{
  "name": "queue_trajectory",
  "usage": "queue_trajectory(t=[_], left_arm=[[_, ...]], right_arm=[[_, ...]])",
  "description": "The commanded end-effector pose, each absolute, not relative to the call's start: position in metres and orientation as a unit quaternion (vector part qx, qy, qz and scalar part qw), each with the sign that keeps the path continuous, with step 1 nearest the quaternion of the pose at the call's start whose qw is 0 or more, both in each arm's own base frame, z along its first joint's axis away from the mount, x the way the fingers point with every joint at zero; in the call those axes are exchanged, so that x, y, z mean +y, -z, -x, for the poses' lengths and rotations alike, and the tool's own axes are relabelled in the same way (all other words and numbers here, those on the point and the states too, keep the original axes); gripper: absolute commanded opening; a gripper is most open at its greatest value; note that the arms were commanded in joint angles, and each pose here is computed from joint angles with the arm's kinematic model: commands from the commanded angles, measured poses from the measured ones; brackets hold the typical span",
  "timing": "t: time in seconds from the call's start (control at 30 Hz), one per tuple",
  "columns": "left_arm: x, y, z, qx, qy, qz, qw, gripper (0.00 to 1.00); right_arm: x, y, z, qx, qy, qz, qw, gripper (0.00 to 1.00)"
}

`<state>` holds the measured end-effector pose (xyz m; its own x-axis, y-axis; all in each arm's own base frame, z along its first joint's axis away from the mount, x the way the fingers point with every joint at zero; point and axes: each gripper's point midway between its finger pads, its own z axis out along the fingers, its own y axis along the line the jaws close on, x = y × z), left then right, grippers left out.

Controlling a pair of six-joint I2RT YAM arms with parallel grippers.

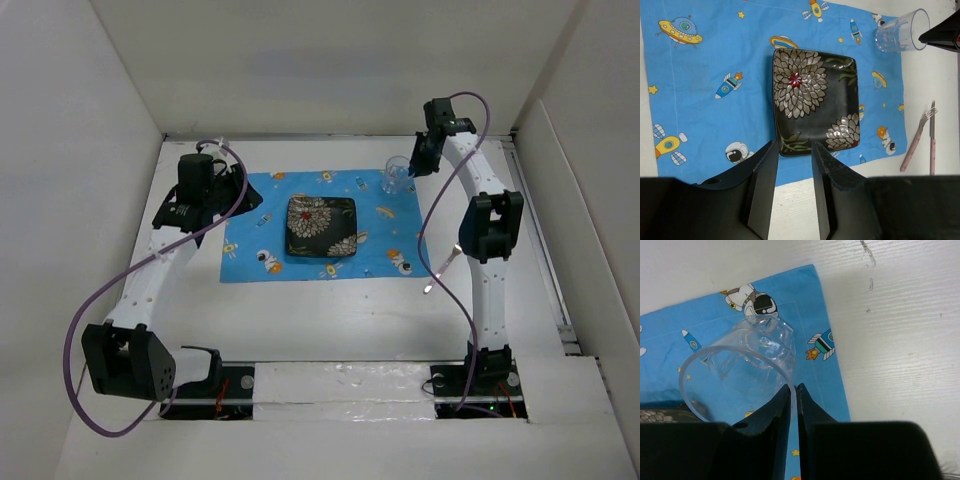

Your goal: Set the dinner table for one person

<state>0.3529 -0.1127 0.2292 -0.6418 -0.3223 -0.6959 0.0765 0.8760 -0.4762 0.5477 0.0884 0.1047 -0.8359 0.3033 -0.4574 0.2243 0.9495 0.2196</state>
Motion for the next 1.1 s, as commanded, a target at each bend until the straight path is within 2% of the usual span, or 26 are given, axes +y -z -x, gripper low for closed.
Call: queue_trajectory(t=[0.0, 0.07, 0.17, 0.37, 0.4, 0.43, 0.47, 0.5, 0.53, 0.57, 0.6, 0.63, 0.67, 0.7, 0.73, 0.8, 0.83, 0.9, 0.97, 1.0, 1.07], left_arm=[[-0.117, -0.251, -0.362, 0.858, 0.249, 0.053, 0.445, 0.30], [-0.117, -0.252, -0.363, 0.857, 0.250, 0.054, 0.447, 0.30], [-0.118, -0.251, -0.365, 0.858, 0.251, 0.056, 0.445, 0.30], [-0.123, -0.251, -0.367, 0.856, 0.264, 0.055, 0.440, 0.30], [-0.124, -0.251, -0.367, 0.856, 0.268, 0.052, 0.439, 0.30], [-0.125, -0.250, -0.367, 0.856, 0.269, 0.053, 0.437, 0.30], [-0.125, -0.250, -0.367, 0.856, 0.270, 0.053, 0.438, 0.30], [-0.126, -0.249, -0.366, 0.856, 0.273, 0.051, 0.435, 0.26], [-0.127, -0.247, -0.366, 0.857, 0.274, 0.049, 0.433, 0.22], [-0.127, -0.246, -0.366, 0.857, 0.275, 0.050, 0.432, 0.16], [-0.128, -0.245, -0.364, 0.858, 0.278, 0.049, 0.430, 0.01], [-0.128, -0.242, -0.364, 0.859, 0.277, 0.050, 0.428, 0.00], [-0.128, -0.241, -0.364, 0.859, 0.278, 0.050, 0.427, 0.00], [-0.130, -0.239, -0.363, 0.860, 0.282, 0.048, 0.423, 0.00], [-0.130, -0.236, -0.363, 0.861, 0.281, 0.049, 0.421, 0.00], [-0.130, -0.235, -0.364, 0.862, 0.282, 0.049, 0.419, 0.00], [-0.130, -0.236, -0.364, 0.862, 0.282, 0.049, 0.419, 0.00], [-0.130, -0.235, -0.365, 0.863, 0.280, 0.048, 0.418, 0.00], [-0.130, -0.236, -0.366, 0.863, 0.279, 0.048, 0.418, 0.04], [-0.130, -0.236, -0.366, 0.863, 0.279, 0.048, 0.418, 0.04], [-0.133, -0.233, -0.364, 0.862, 0.288, 0.048, 0.414, 0.08]], right_arm=[[0.093, -0.126, -0.556, 0.944, -0.092, -0.144, 0.281, 0.23], [0.098, -0.133, -0.560, 0.939, -0.108, -0.144, 0.292, 0.35], [0.106, -0.158, -0.565, 0.928, -0.139, -0.139, 0.317, 0.41], [0.099, -0.227, -0.564, 0.893, -0.204, -0.139, 0.376, 0.44], [0.092, -0.221, -0.559, 0.895, -0.201, -0.145, 0.371, 0.44], [0.090, -0.256, -0.550, 0.879, -0.206, -0.139, 0.407, 0.41], [0.078, -0.265, -0.544, 0.872, -0.195, -0.149, 0.423, 0.22], [0.069, -0.239, -0.527, 0.882, -0.180, -0.163, 0.403, 0.10], [0.066, -0.248, -0.524, 0.869, -0.179, -0.164, 0.432, 0.00], [0.052, -0.282, -0.503, 0.847, -0.167, -0.172, 0.475, 0.00], [0.043, -0.278, -0.491, 0.843, -0.162, -0.181, 0.480, 0.00], [0.038, -0.239, -0.469, 0.859, -0.154, -0.193, 0.449, 0.00], [0.030, -0.249, -0.448, 0.852, -0.146, -0.202, 0.461, 0.00], [0.028, -0.233, -0.432, 0.861, -0.138, -0.211, 0.442, 0.00], [0.022, -0.189, -0.401, 0.887, -0.114, -0.227, 0.385, 0.00], [0.020, -0.169, -0.370, 0.898, -0.102, -0.235, 0.358, 0.00], [0.021, -0.154, -0.356, 0.905, -0.099, -0.242, 0.337, 0.02], [0.022, -0.121, -0.326, 0.916, -0.092, -0.255, 0.296, 0.16], [0.025, -0.098, -0.309, 0.922, -0.095, -0.259, 0.271, 0.43], [0.025, -0.096, -0.309, 0.923, -0.094, -0.260, 0.268, 0.43], [0.026, -0.078, -0.304, 0.936, -0.088, -0.246, 0.237, 0.53]])
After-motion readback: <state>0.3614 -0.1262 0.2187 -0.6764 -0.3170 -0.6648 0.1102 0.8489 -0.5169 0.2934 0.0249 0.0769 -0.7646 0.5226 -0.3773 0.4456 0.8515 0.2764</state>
